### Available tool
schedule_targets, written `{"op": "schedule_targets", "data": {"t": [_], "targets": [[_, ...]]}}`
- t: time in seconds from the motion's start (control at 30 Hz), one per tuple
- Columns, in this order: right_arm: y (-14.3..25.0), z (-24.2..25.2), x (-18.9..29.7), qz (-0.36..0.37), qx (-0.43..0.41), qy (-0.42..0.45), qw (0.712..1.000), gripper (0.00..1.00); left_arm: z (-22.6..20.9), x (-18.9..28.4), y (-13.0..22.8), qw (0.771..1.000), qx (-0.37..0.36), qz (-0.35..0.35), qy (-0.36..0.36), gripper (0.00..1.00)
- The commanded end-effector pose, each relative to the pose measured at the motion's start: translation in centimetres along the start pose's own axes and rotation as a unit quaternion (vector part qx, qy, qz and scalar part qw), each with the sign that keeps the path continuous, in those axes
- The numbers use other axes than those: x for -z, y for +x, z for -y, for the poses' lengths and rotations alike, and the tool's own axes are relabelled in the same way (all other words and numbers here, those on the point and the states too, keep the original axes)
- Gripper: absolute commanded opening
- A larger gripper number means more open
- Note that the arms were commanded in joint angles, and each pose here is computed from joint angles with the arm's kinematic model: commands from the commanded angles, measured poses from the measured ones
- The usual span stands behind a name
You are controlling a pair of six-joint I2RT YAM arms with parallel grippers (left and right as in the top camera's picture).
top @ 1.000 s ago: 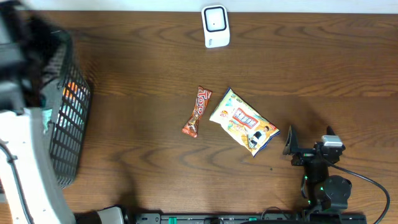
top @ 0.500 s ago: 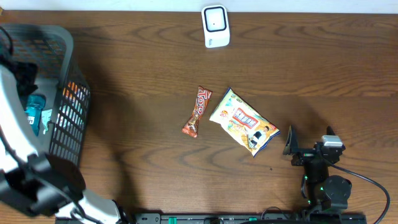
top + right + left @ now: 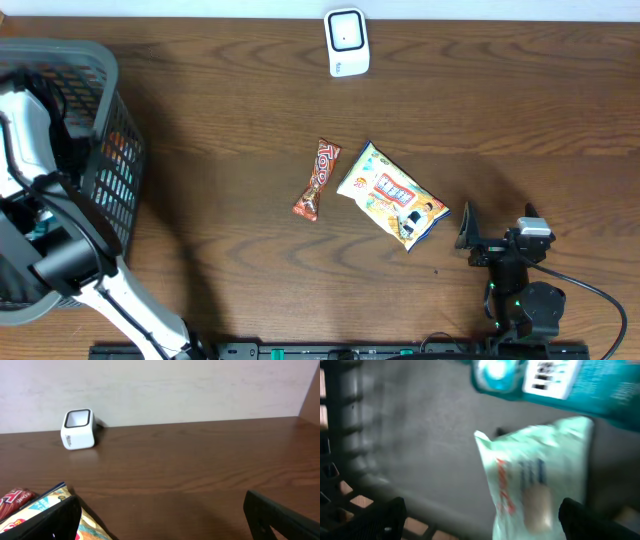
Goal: Scan the item barcode
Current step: 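Reach the left gripper into the basket and grasp the mint-green packet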
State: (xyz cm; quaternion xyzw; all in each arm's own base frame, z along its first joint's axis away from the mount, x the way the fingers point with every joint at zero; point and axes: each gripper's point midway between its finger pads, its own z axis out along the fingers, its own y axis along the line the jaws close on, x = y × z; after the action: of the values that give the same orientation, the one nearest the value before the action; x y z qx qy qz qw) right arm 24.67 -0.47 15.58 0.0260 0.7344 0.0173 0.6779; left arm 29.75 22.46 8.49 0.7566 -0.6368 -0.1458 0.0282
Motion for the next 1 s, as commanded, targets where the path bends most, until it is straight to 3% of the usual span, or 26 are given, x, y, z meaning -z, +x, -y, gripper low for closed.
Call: {"op": "schedule_targets", "data": {"t": [0.0, 0.23, 0.53, 0.63, 0.7, 0.97], "targets": [[0.1, -0.2, 0.0, -0.001, 0.006, -0.004, 1.000, 0.99, -0.1, -1.7, 0.3, 0.998, 0.064, -0.007, -0.013, 0.98], [0.1, -0.2, 0.0, -0.001, 0.006, -0.004, 1.000, 0.99, 2.5, -4.8, 2.7, 0.995, 0.064, -0.061, 0.041, 0.98], [0.1, -0.2, 0.0, -0.001, 0.006, -0.004, 1.000, 0.99, 0.4, -7.8, 4.4, 0.996, 0.056, -0.075, 0.002, 0.97], [0.1, -0.2, 0.0, -0.001, 0.006, -0.004, 1.000, 0.99, 0.3, -7.8, 4.3, 0.996, 0.052, -0.072, 0.001, 0.57], [0.1, -0.2, 0.0, -0.001, 0.006, -0.005, 1.000, 0.99, 0.3, -7.8, 4.3, 0.996, 0.052, -0.072, 0.001, 0.43], [0.1, -0.2, 0.0, -0.002, 0.006, -0.004, 1.000, 0.99, 1.2, -5.1, 3.2, 0.997, -0.013, -0.062, 0.048, 0.15]]}}
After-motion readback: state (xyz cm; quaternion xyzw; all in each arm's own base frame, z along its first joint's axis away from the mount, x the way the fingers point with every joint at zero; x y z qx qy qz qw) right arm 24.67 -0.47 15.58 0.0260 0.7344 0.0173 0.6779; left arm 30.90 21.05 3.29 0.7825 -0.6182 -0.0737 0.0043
